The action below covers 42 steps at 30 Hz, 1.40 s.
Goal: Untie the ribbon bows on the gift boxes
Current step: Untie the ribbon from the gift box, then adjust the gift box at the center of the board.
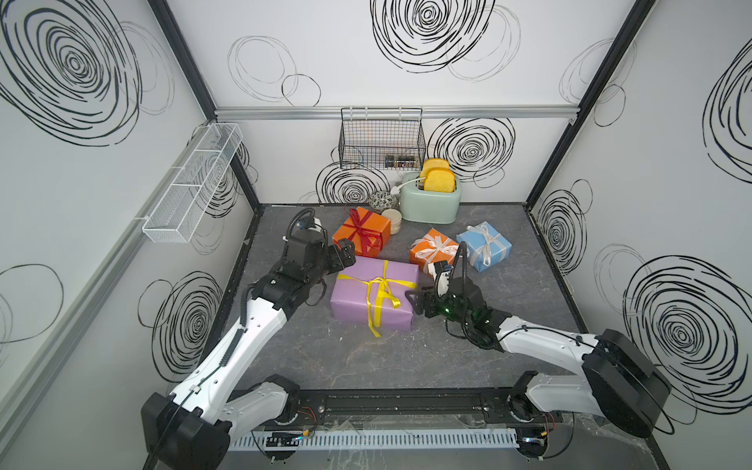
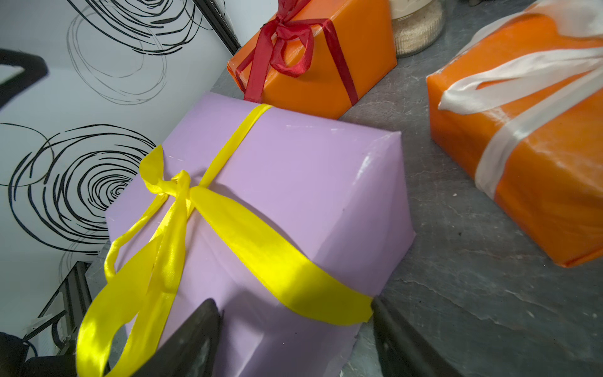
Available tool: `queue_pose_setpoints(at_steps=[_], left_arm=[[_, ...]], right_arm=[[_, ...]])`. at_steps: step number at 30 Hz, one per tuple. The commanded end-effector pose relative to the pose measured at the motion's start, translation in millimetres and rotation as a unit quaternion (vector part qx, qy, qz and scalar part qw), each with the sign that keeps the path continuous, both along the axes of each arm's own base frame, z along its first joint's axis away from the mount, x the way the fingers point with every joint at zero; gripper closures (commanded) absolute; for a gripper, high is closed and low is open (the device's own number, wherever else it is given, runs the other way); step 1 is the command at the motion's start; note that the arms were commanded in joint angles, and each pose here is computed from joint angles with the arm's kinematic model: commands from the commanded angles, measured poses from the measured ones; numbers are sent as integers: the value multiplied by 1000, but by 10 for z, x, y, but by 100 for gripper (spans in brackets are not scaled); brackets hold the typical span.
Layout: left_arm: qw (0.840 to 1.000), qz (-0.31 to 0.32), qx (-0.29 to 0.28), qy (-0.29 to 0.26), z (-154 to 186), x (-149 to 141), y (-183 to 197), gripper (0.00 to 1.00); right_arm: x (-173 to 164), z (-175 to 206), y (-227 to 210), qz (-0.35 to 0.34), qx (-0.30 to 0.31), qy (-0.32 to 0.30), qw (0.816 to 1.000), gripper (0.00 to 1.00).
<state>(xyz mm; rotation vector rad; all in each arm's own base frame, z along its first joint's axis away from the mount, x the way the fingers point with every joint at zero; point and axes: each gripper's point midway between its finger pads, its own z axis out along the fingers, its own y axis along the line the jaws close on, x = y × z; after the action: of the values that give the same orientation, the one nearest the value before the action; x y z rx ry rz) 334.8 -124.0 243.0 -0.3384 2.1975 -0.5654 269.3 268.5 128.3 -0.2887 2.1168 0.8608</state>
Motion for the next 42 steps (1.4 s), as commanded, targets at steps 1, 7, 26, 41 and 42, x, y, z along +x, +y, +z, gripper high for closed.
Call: queue_pose_setpoints(at_steps=[1, 7, 26, 41, 42], left_arm=[[998, -37, -38, 21, -156, -20, -214, 1], [994, -93, -21, 45, -358, -85, -591, 8], [993, -110, 10, 51, -578, -252, -715, 19], [997, -42, 8, 71, -674, -218, -494, 20], [997, -41, 5, 71, -671, -219, -492, 20]], right_arm=[[-64, -285, -142, -10, -51, 30, 998, 25], [-45, -183, -232, -26, -51, 4, 998, 25], [170, -16, 48, 27, -176, 38, 983, 46], [380, 190, 439, 76, -233, 22, 969, 51], [381, 210, 451, 78, -231, 20, 970, 50]])
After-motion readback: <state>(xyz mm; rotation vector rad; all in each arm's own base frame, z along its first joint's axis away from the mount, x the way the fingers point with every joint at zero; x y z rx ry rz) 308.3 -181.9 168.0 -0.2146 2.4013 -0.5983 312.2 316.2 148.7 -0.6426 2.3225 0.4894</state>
